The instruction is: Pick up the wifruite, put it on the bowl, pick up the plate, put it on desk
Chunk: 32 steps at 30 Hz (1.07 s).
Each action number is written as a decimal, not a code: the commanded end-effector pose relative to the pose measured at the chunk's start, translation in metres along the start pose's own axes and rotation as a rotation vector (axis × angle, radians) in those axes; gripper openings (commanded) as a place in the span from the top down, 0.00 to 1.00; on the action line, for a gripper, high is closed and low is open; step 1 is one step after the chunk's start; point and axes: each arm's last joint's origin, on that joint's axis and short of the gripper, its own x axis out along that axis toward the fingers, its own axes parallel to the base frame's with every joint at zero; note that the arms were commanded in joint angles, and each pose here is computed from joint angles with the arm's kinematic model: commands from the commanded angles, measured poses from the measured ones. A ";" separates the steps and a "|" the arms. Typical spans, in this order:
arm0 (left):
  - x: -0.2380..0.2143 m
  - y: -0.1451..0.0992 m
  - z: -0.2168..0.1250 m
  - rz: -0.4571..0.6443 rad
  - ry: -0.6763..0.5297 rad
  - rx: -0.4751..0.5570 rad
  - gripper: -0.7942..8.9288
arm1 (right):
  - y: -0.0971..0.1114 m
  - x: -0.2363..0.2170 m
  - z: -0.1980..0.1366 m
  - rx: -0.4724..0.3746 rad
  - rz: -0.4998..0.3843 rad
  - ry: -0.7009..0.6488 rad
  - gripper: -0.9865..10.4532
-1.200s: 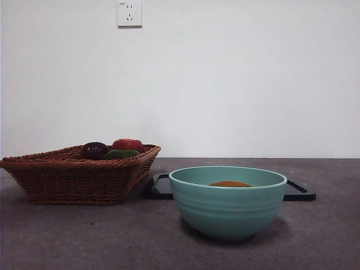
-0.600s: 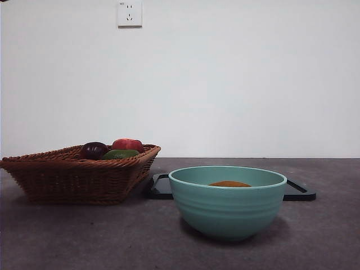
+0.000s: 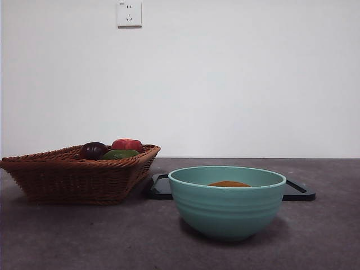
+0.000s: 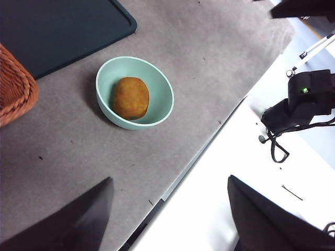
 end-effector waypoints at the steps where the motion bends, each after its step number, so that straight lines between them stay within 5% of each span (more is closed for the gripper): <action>1: -0.001 -0.002 0.003 -0.008 -0.013 0.017 0.57 | -0.007 0.021 0.002 0.041 0.003 0.027 0.59; 18: -0.001 -0.002 0.004 -0.008 -0.022 0.024 0.57 | -0.027 0.137 -0.001 0.084 -0.062 0.077 0.64; 32: -0.001 -0.002 0.005 -0.008 -0.027 0.027 0.57 | -0.028 0.181 -0.001 0.058 -0.162 0.112 0.82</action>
